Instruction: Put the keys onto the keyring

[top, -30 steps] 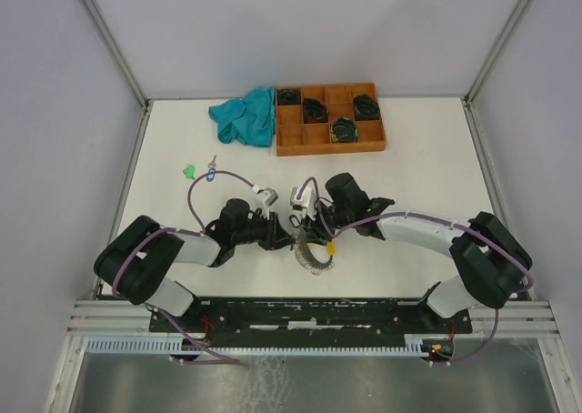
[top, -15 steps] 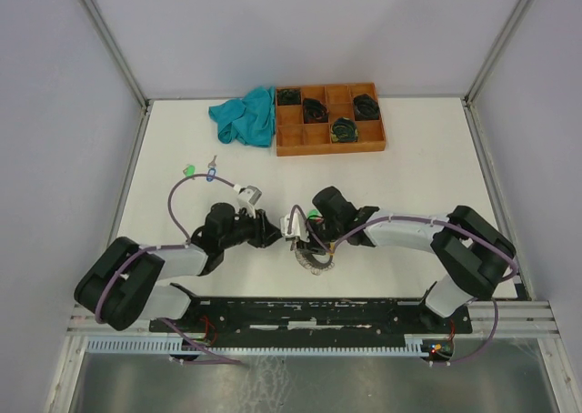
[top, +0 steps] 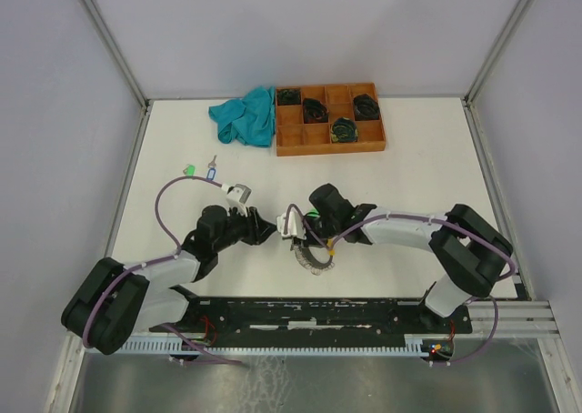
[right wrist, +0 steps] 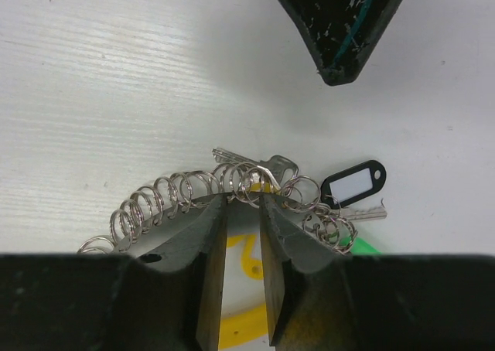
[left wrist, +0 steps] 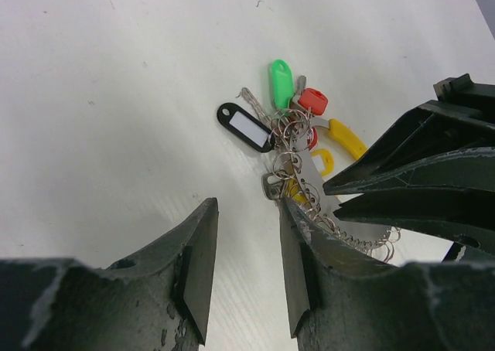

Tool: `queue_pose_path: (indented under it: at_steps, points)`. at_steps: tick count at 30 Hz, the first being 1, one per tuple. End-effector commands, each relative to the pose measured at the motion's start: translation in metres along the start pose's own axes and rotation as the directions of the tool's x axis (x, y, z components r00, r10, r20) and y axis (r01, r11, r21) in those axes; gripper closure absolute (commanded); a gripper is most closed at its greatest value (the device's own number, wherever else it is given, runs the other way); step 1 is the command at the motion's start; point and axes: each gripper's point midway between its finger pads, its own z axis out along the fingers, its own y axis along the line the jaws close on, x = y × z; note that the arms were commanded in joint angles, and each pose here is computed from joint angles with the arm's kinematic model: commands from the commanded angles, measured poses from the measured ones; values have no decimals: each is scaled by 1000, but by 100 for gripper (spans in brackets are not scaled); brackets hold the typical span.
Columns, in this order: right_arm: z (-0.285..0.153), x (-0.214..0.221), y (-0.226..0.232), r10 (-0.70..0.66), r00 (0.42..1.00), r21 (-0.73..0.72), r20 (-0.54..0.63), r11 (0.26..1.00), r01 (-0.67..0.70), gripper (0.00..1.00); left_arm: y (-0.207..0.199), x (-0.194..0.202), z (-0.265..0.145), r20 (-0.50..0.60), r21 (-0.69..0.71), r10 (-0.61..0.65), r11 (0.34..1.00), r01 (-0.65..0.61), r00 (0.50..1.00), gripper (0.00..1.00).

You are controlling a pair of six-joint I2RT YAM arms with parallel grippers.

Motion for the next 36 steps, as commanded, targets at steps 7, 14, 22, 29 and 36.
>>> queue_pose_path:
  at_steps: [7,14,22,29,36]
  points:
    - [7,-11,-21,-51,999,30,-8,998,52,70,2,0,2,0,4,36,999,-36,999,55]
    - [12,-6,-23,-43,999,23,-31,999,44,71,0,3,3,-16,19,33,999,-32,999,55]
    - [13,-7,-28,-10,999,33,-40,999,11,75,-2,5,5,-26,39,30,999,-29,999,56]
    - [11,-8,-32,85,995,21,-47,996,-84,80,-4,7,6,-39,51,30,998,-28,999,56]
    - [7,-9,-42,148,987,48,-67,988,-145,80,-5,9,7,-51,62,28,998,-25,998,56]
